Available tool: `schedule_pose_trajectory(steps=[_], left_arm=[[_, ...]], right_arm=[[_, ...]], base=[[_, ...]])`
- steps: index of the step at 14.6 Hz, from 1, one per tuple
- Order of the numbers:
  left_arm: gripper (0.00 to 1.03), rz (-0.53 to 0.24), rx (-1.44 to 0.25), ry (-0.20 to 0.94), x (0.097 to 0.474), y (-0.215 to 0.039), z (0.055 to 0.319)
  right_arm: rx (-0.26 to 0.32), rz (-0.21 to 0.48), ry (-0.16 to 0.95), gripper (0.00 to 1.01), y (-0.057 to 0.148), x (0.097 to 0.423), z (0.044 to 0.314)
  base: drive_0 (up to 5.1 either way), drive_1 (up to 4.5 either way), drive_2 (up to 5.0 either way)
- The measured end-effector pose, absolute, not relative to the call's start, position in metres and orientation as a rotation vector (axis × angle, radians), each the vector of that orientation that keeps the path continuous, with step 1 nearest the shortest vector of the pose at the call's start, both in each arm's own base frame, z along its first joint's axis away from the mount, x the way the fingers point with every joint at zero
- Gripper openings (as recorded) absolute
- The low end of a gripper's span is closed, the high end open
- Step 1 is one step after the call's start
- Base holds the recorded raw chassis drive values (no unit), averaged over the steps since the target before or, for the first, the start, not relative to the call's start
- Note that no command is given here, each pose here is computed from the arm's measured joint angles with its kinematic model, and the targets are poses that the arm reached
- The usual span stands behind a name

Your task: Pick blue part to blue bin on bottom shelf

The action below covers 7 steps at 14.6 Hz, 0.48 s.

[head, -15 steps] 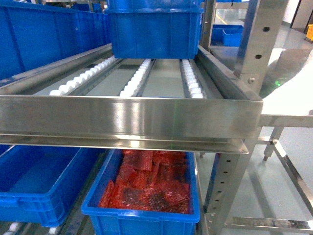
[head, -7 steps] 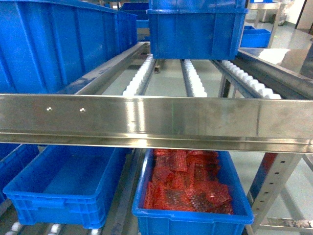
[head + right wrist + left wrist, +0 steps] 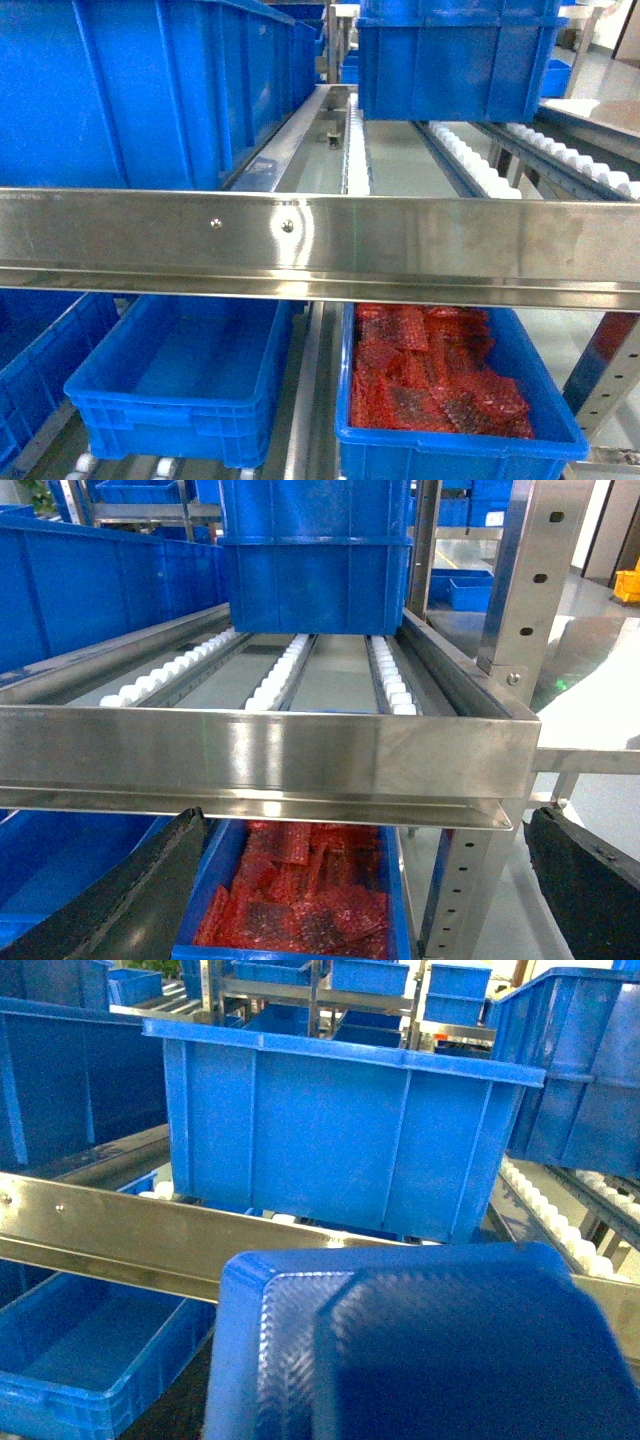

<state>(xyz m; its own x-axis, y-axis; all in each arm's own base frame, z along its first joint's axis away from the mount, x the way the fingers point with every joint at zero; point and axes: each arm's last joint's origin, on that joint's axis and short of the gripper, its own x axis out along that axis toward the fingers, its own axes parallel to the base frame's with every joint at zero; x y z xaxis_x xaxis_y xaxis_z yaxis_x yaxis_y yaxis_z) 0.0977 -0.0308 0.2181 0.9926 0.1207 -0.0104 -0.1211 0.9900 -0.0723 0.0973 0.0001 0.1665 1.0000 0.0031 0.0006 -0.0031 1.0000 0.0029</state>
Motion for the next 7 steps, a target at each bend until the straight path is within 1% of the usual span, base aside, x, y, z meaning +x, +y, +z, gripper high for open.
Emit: schedule_pose_trajectory(steps=[6,7], left_arm=[[0.44,0.121,-0.073,0.007,0.0977,-0.0308,0.2181],[0.44,0.121,-0.073,0.007,0.0977,-0.0308,0.2181]], right_arm=[[0.002,0.003,-0.002,0.98,0.0001,0.0973,0.1666],[0.002,0.002,-0.002,0.98,0.0001,0.0973,0.1666]], base=[[-5.0,2.46,2.5],[0.0,0.00,0.0]])
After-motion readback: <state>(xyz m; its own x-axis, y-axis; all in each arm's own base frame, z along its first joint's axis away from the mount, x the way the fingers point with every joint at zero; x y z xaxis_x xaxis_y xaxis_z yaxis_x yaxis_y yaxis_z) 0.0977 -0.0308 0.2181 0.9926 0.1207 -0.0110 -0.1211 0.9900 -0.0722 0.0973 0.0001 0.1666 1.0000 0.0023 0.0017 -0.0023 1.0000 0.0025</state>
